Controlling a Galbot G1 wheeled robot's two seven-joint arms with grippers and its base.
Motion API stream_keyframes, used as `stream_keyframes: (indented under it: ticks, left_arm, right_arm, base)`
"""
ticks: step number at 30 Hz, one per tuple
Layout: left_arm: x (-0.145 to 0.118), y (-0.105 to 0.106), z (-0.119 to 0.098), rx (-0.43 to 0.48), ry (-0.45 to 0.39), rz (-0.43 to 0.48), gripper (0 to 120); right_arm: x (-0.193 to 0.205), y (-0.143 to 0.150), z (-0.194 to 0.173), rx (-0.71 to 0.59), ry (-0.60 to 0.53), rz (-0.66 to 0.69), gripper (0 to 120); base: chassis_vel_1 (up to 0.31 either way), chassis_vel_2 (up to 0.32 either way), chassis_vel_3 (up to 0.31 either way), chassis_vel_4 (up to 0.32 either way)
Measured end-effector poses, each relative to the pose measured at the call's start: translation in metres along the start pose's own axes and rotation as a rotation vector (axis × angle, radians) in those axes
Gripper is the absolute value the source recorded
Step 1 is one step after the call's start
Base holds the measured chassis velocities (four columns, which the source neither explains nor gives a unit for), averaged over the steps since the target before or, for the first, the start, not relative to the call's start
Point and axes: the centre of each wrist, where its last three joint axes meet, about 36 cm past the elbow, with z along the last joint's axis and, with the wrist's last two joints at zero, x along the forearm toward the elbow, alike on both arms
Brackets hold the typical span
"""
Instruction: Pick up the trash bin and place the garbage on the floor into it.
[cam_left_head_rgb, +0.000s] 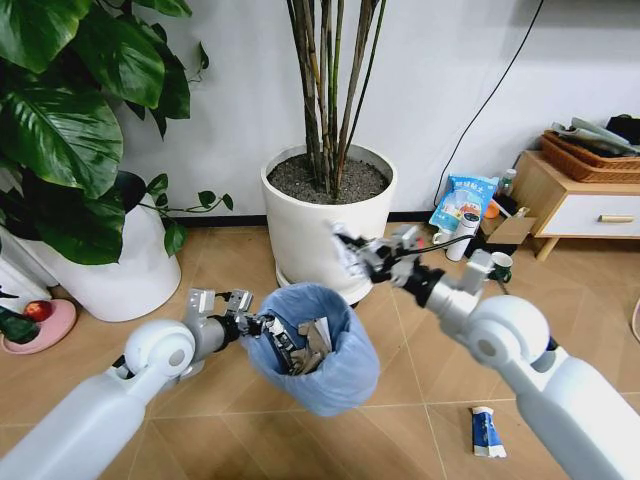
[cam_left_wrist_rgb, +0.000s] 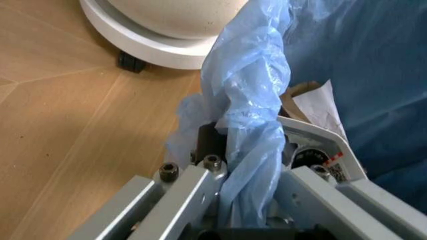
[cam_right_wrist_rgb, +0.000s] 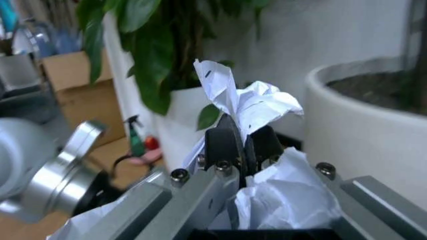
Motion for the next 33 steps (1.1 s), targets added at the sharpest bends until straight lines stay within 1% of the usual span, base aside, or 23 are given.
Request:
stream_keyframes:
  ticks: [2, 5, 7, 8, 9, 10, 11, 12, 13, 16, 17, 20, 21, 22, 23, 25, 26, 28, 29, 33]
  left_arm:
    - [0.0, 0.0, -0.001, 0.0, -0.001, 0.0, 0]
    - [0.0, 0.002, -0.003, 0.001, -0.005, -0.003, 0]
    - [0.0, 0.002, -0.004, 0.001, -0.006, -0.003, 0]
    - [0.0, 0.002, -0.005, 0.002, -0.007, -0.001, 0]
    - [0.0, 0.003, -0.006, 0.002, -0.008, 0.0, 0]
    - [0.0, 0.003, -0.006, 0.002, -0.008, 0.0, 0]
    - [0.0, 0.003, -0.006, 0.002, -0.009, 0.001, 0]
    - [0.0, 0.003, -0.007, 0.003, -0.01, 0.002, 0]
    - [0.0, 0.003, -0.007, 0.003, -0.01, 0.002, 0]
    - [-0.001, 0.004, -0.009, 0.003, -0.013, 0.003, 0]
    - [-0.001, 0.004, -0.009, 0.003, -0.013, 0.003, 0]
    - [-0.001, 0.004, -0.01, 0.003, -0.014, 0.007, 0]
    - [-0.001, 0.004, -0.01, 0.003, -0.014, 0.007, 0]
    - [-0.001, 0.004, -0.01, 0.003, -0.015, 0.008, 0]
    - [-0.001, 0.004, -0.011, 0.002, -0.015, 0.01, 0]
    - [-0.001, 0.004, -0.011, 0.001, -0.016, 0.011, 0]
    - [-0.001, 0.004, -0.011, 0.001, -0.016, 0.011, 0]
    - [-0.001, 0.005, -0.012, 0.0, -0.016, 0.012, 0]
    - [-0.001, 0.005, -0.012, 0.0, -0.016, 0.012, 0]
    - [0.0, 0.005, -0.012, -0.001, -0.015, 0.011, 0]
  right_arm:
    - [-0.001, 0.001, 0.003, -0.004, 0.012, -0.011, 0]
    - [-0.007, 0.004, 0.019, -0.011, 0.076, -0.038, 0]
    - [-0.009, 0.005, 0.024, -0.009, 0.098, -0.043, 0]
    - [-0.011, 0.005, 0.028, -0.007, 0.116, -0.047, 7]
    - [-0.013, 0.006, 0.031, -0.005, 0.123, -0.046, 10]
    - [-0.013, 0.006, 0.031, -0.005, 0.123, -0.046, 10]
    - [-0.014, 0.005, 0.033, -0.003, 0.13, -0.045, 14]
    - [-0.017, 0.005, 0.037, 0.006, 0.144, -0.044, 22]
    - [-0.017, 0.005, 0.037, 0.006, 0.144, -0.044, 22]
    - [-0.019, 0.004, 0.043, 0.017, 0.162, -0.046, 35]
    - [-0.019, 0.004, 0.043, 0.017, 0.162, -0.046, 35]
    - [-0.02, 0.003, 0.046, 0.016, 0.171, -0.046, 49]
    - [-0.02, 0.003, 0.046, 0.016, 0.171, -0.046, 49]
    - [-0.02, 0.002, 0.047, 0.015, 0.172, -0.045, 52]
    - [-0.02, 0.002, 0.048, 0.014, 0.173, -0.043, 58]
    - [-0.021, 0.0, 0.05, 0.015, 0.177, -0.041, 68]
    - [-0.021, 0.0, 0.05, 0.015, 0.177, -0.041, 68]
    - [-0.021, -0.001, 0.052, 0.014, 0.177, -0.038, 77]
    - [-0.021, -0.001, 0.052, 0.014, 0.177, -0.038, 77]
    - [-0.022, -0.002, 0.051, 0.015, 0.173, -0.037, 96]
  base:
    - [0.0, 0.0, 0.0, 0.0]
    - [0.0, 0.0, 0.0, 0.0]
    - [0.0, 0.0, 0.0, 0.0]
    - [0.0, 0.0, 0.0, 0.0]
    - [0.0, 0.0, 0.0, 0.0]
    - [0.0, 0.0, 0.0, 0.0]
    - [0.0, 0.0, 0.0, 0.0]
    - [0.0, 0.0, 0.0, 0.0]
    - [0.0, 0.0, 0.0, 0.0]
    - [0.0, 0.0, 0.0, 0.0]
    - [0.0, 0.0, 0.0, 0.0]
    - [0.0, 0.0, 0.0, 0.0]
    - [0.0, 0.0, 0.0, 0.0]
    - [0.0, 0.0, 0.0, 0.0]
    - [0.0, 0.0, 0.0, 0.0]
    - [0.0, 0.0, 0.0, 0.0]
    - [0.0, 0.0, 0.0, 0.0]
    - [0.0, 0.0, 0.0, 0.0]
    - [0.0, 0.0, 0.0, 0.0]
    - [0.0, 0.0, 0.0, 0.0]
